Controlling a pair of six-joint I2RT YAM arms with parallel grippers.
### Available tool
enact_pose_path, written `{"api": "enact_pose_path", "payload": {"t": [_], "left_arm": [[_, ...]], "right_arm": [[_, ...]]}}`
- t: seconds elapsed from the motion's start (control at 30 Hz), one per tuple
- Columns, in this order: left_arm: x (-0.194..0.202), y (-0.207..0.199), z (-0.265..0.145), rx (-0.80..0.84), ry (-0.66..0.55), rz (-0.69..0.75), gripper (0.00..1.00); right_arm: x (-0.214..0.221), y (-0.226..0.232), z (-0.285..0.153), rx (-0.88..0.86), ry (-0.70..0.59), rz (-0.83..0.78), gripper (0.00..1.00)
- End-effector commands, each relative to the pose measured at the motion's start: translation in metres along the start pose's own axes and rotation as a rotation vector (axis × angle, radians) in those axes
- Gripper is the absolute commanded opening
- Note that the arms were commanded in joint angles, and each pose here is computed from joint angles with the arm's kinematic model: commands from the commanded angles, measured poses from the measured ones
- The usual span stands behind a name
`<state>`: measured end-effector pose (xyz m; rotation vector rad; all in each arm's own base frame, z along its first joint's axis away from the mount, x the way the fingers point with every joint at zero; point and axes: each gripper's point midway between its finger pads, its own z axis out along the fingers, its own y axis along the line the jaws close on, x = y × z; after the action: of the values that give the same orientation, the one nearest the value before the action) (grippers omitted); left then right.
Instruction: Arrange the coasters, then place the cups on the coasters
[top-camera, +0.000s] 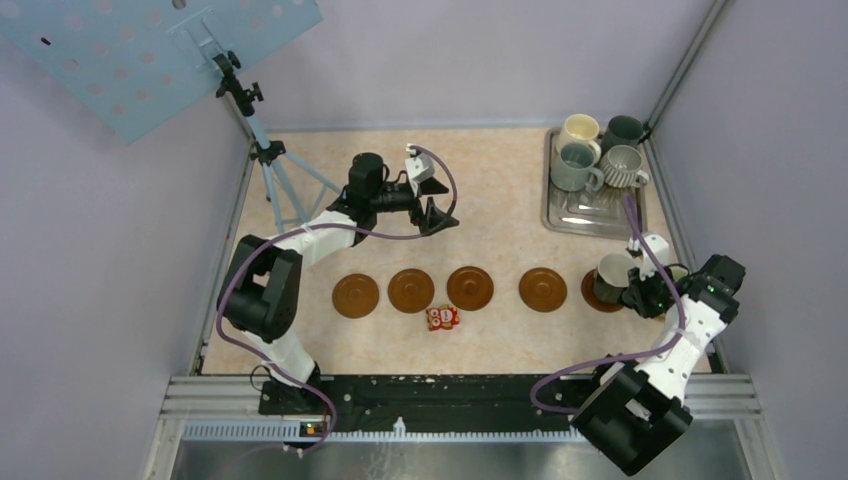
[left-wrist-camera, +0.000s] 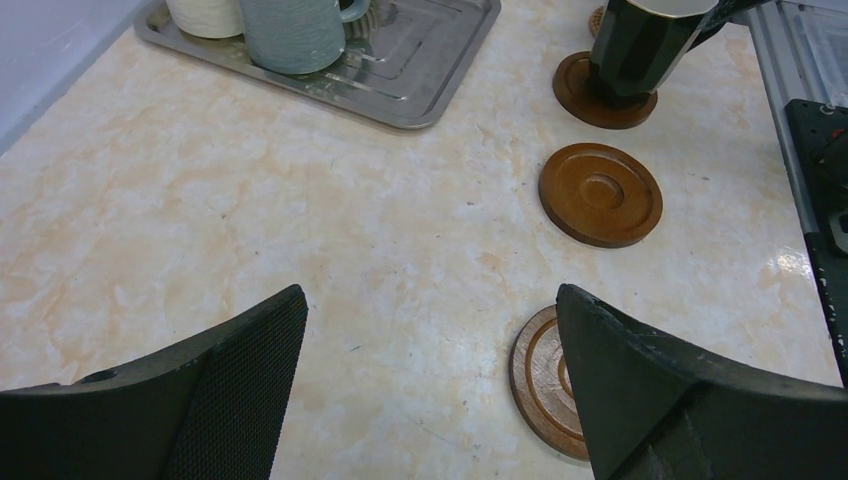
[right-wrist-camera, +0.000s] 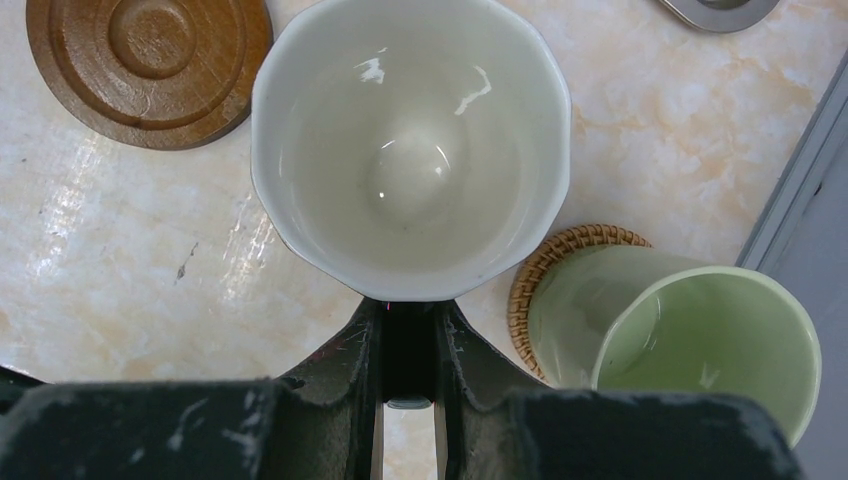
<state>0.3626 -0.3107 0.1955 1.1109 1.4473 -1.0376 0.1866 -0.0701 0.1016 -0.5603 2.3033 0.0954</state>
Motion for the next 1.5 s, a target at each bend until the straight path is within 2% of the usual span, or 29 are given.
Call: {"api": "enact_pose_path", "payload": {"t": [0.0, 0.1, 0.2, 0.3, 0.5, 0.63, 0.73, 0.8, 0.9, 1.03, 1.23, 1.37, 1.47], "left_arm": [[-0.022, -0.003, -0.003, 0.021, -0.045, 0.055, 0.99], [-0.021, -0.003, -0.003, 0.023, -0.042, 0.051, 0.99], [-0.021, -0.002, -0.002, 0.023, -0.039, 0.052, 0.99], [-0.020, 0.000, -0.002, 0.019, -0.036, 0.049, 0.99], [-0.019, 0.002, -0.001, 0.020, -0.035, 0.048, 0.99], [-0.020, 0.002, -0.001, 0.018, -0.033, 0.046, 0.99], [-0.018, 0.004, 0.000, 0.013, -0.019, 0.031, 0.99], [-0.016, 0.004, 0.000, 0.013, -0.010, 0.014, 0.99], [-0.015, 0.005, 0.000, 0.011, -0.005, -0.001, 0.99], [-0.013, 0.009, 0.000, -0.010, 0.017, -0.026, 0.99], [-0.005, 0.024, -0.002, -0.086, 0.104, -0.091, 0.99], [0.003, 0.030, -0.011, -0.148, 0.184, -0.101, 0.99], [0.007, 0.033, -0.022, -0.199, 0.247, -0.094, 0.99]], "right_arm": [[-0.011, -0.002, 0.001, 0.016, -0.067, -0.039, 0.00], [-0.005, -0.001, 0.003, 0.017, -0.050, -0.034, 0.02], [0.000, -0.002, 0.004, 0.017, -0.027, -0.027, 0.23], [0.003, -0.002, 0.002, 0.005, 0.001, -0.038, 0.40], [0.007, 0.002, -0.005, -0.038, 0.049, -0.077, 0.55], [-0.001, 0.001, -0.018, -0.067, 0.070, -0.124, 0.72], [-0.010, 0.000, -0.033, -0.101, 0.098, -0.164, 0.78], [-0.019, -0.001, -0.043, -0.127, 0.107, -0.189, 0.84], [-0.036, -0.001, -0.059, -0.167, 0.105, -0.222, 0.87], [-0.086, -0.011, -0.061, -0.174, 0.044, -0.207, 0.87], [-0.177, -0.044, -0.025, -0.082, -0.079, -0.088, 0.87], [-0.209, -0.077, 0.002, -0.025, -0.091, -0.029, 0.87], [-0.214, -0.108, 0.023, 0.012, -0.050, -0.021, 0.87]]}}
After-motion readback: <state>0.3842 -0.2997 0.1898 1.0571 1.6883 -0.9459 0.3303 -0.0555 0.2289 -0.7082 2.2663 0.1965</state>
